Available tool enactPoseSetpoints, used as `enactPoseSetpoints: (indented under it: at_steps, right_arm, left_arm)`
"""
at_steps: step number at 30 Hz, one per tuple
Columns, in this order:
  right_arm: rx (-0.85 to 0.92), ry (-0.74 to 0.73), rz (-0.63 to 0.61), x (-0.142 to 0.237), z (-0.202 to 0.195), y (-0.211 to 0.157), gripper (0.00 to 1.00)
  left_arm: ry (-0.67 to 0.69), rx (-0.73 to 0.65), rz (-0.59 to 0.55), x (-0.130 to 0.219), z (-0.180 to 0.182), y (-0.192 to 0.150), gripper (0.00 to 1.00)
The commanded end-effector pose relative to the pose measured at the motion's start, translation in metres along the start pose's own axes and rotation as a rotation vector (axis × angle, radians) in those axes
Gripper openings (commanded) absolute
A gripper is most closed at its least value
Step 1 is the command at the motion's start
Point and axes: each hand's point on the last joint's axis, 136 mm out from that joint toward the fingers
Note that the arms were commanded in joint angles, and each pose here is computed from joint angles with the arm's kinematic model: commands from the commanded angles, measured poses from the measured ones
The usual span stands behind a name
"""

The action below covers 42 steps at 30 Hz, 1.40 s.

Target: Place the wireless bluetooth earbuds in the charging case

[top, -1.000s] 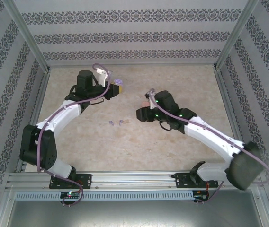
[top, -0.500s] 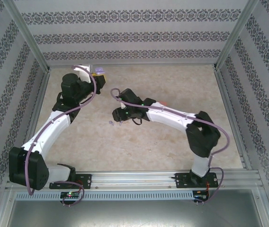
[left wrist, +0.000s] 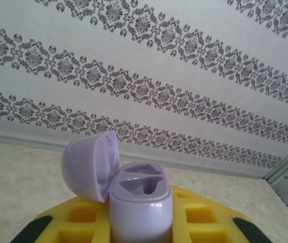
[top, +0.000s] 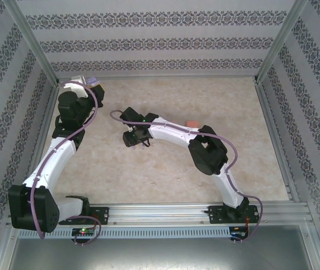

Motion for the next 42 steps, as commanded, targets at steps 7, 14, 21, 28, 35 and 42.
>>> enactPoseSetpoints:
  at_steps: [7,14,21,28,35,42]
  right_arm:
    - [0.113,-0.101,0.119,-0.022,-0.004,-0.013,0.45]
    - [0.140,-0.117,0.157,-0.033,-0.004,-0.020,0.45]
    - [0.145,-0.116,0.173,-0.041,-0.004,-0.023,0.43]
    - [0.153,-0.117,0.177,-0.046,0.001,-0.023,0.40]
    - [0.167,-0.139,0.200,-0.050,0.000,-0.028,0.37]
    - [0.171,-0.160,0.222,-0.048,-0.004,-0.036,0.34]
  left_arm:
    - [-0.029,0.064,-0.085,0.008,0.000,0.022,0.00]
    - [-0.039,0.074,-0.083,0.007,0.001,0.022,0.00]
    - [-0.039,0.081,-0.078,0.007,0.003,0.019,0.00]
    - [-0.039,0.085,-0.078,0.006,0.004,0.018,0.00]
    - [-0.039,0.085,-0.076,0.007,0.004,0.017,0.00]
    - [-0.046,0.086,-0.074,0.007,0.003,0.017,0.00]
Point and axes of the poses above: each hand's point on the last joint's axis, 136 mm out from that joint toward the fingers, its own x axis back along the fingers, its own z axis along the line the jaws close on, y = z × x, and after that the axes turned 13 degrees about x, right-handed
